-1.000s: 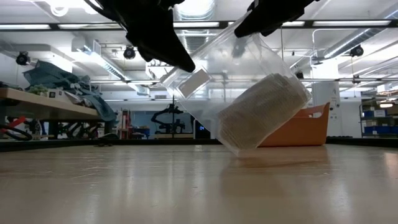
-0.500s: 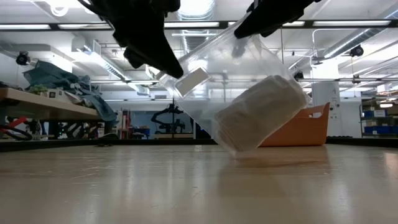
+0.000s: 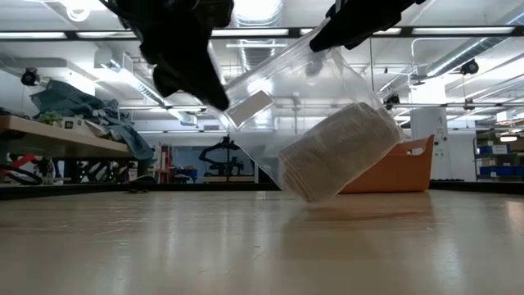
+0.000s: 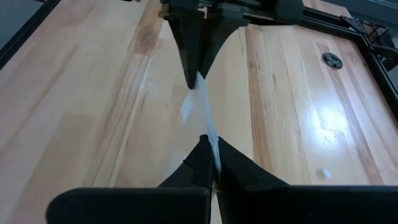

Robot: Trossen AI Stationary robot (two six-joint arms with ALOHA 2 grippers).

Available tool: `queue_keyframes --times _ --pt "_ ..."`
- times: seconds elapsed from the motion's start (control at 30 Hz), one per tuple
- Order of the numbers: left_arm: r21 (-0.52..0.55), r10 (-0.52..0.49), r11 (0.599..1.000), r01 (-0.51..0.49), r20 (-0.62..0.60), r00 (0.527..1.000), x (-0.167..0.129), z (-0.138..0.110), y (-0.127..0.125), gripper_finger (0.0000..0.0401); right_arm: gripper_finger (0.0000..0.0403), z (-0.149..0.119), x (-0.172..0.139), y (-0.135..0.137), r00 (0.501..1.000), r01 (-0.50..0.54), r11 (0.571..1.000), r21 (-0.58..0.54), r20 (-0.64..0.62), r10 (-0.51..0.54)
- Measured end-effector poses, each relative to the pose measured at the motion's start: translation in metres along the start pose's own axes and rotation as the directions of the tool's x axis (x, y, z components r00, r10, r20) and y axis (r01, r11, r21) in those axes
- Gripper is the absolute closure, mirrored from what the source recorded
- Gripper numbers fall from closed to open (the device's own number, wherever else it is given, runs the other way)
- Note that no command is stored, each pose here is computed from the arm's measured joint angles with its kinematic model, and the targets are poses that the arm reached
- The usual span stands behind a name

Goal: Roll bandage
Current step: Close the transparent zip bag

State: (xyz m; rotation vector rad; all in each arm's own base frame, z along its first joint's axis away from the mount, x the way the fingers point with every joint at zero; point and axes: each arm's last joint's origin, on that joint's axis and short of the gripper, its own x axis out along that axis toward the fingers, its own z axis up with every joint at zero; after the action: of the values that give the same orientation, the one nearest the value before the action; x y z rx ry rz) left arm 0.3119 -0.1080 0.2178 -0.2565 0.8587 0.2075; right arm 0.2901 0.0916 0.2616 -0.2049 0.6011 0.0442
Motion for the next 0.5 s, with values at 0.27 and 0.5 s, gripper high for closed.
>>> queue_keyframes --times 0.27,0.5 --pt "-0.081 -0.046 0.996 0.037 -0.105 0.993 -0.002 -0.007 0.001 0.0369 0.0403 -0.001 0.0 0.0 1.0 0.0 1.0 0.001 -0.001 0.0" --pt "0.007 -0.231 0.973 0.231 0.03 0.972 -0.019 0.008 -0.015 0.0378 0.0403 0.0 0.0 0.0 1.0 -0.001 1.0 0.001 0.001 0.001"
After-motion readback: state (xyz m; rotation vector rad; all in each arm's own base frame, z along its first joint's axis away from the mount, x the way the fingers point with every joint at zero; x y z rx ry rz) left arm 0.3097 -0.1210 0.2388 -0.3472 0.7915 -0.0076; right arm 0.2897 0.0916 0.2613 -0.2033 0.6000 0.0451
